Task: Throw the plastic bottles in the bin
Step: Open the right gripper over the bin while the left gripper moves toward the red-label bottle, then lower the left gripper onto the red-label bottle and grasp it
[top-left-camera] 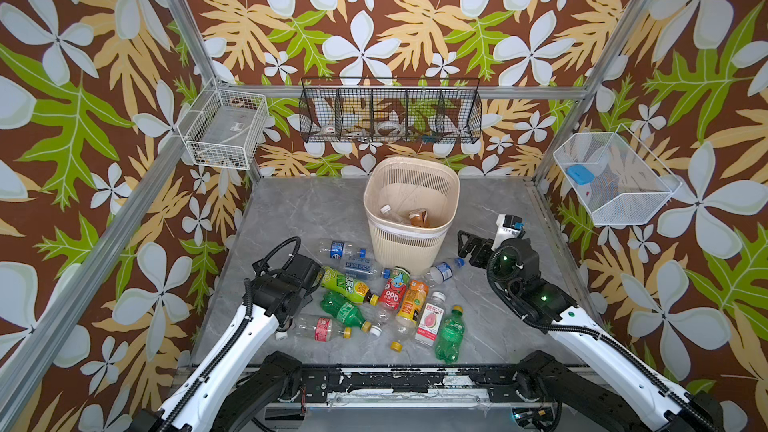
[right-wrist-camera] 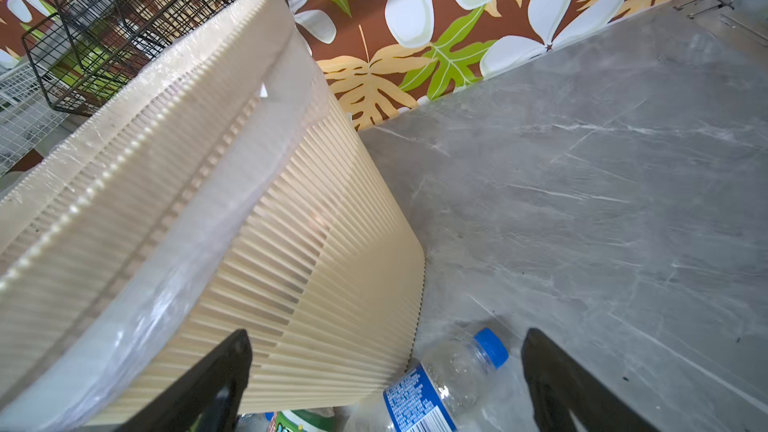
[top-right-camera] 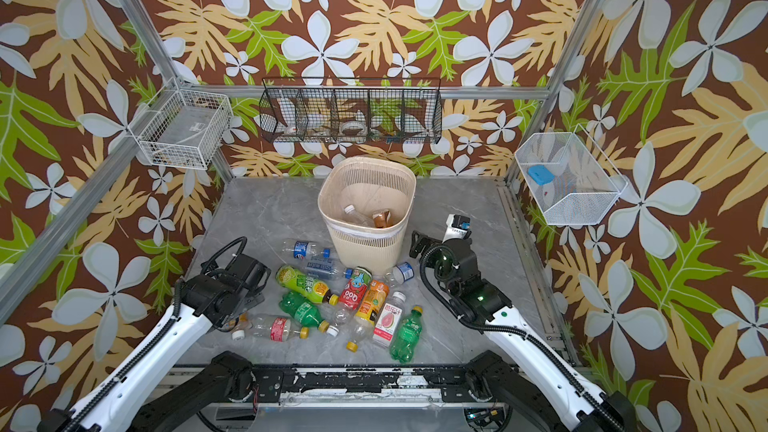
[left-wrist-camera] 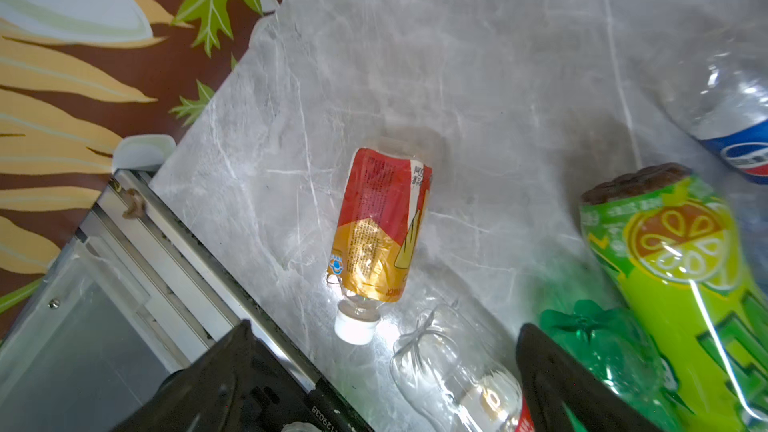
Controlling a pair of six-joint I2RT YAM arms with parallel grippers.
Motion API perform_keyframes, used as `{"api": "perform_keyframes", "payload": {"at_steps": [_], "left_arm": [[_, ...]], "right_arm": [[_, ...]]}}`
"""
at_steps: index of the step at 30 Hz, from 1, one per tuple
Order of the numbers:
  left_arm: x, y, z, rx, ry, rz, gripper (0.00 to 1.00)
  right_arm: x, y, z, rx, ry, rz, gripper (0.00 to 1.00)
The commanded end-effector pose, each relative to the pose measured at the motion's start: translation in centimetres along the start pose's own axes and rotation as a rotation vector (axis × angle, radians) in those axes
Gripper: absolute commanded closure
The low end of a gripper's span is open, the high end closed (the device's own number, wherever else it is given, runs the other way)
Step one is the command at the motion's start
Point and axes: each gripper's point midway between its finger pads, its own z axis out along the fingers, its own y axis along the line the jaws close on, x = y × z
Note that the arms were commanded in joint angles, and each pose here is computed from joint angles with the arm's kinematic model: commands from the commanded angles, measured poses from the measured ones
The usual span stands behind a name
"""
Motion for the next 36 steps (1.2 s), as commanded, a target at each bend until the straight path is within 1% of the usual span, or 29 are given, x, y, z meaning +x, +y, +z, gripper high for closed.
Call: {"api": "perform_keyframes", "payload": {"at_steps": [1,3,5,10,17,22,25,29,32,36], "left_arm": [[-0.6,-1.2,0.6,0.047,0.009,-0.055,0.00],[-1.2,-2.0,0.5,0.079,0.009,-0.088,0.00],[-1.9,-2.4,0.4,0.081,-0.004,-0.115,0.00],[-1.4,-0.5,2.2,-0.063,-0.018,-0.140,0.00],[-2.4,0.6,3.2,-0.085,-0.027,-0.236,0.00],[-2.7,0.5,4.1,-0.126,-0.028,-0.242,0.00],[-2.1,0.1,5.1,-0.129,-0.008,-0.251,0.00],[-2.0,0.2,5.7,-0.156,-0.016,-0.262,0.00],[-1.2,0.1,6.6,-0.153,-0.004,-0.270,0.00],[0.0,0.3,8.0,-0.180,0.016,-0.268,0.00]], "right_arm": [[0.5,-0.3,-0.3,-0.004,0.004,0.040,0.00],[0.9,-0.9,-0.5,0.008,0.004,0.051,0.01],[1.1,-1.3,-0.7,0.018,0.002,0.059,0.00],[1.0,-1.8,-1.1,0.039,-0.007,0.058,0.00],[0.8,-1.8,-1.2,0.037,-0.012,0.058,0.00],[1.1,-1.9,-1.2,0.036,-0.010,0.067,0.00],[1.2,-1.9,-1.1,0.036,-0.006,0.071,0.00],[1.0,-2.0,-1.3,0.041,-0.007,0.071,0.00],[0.9,-1.9,-1.4,0.039,-0.014,0.076,0.00],[0.7,-1.9,-1.6,0.037,-0.017,0.085,0.00]]}}
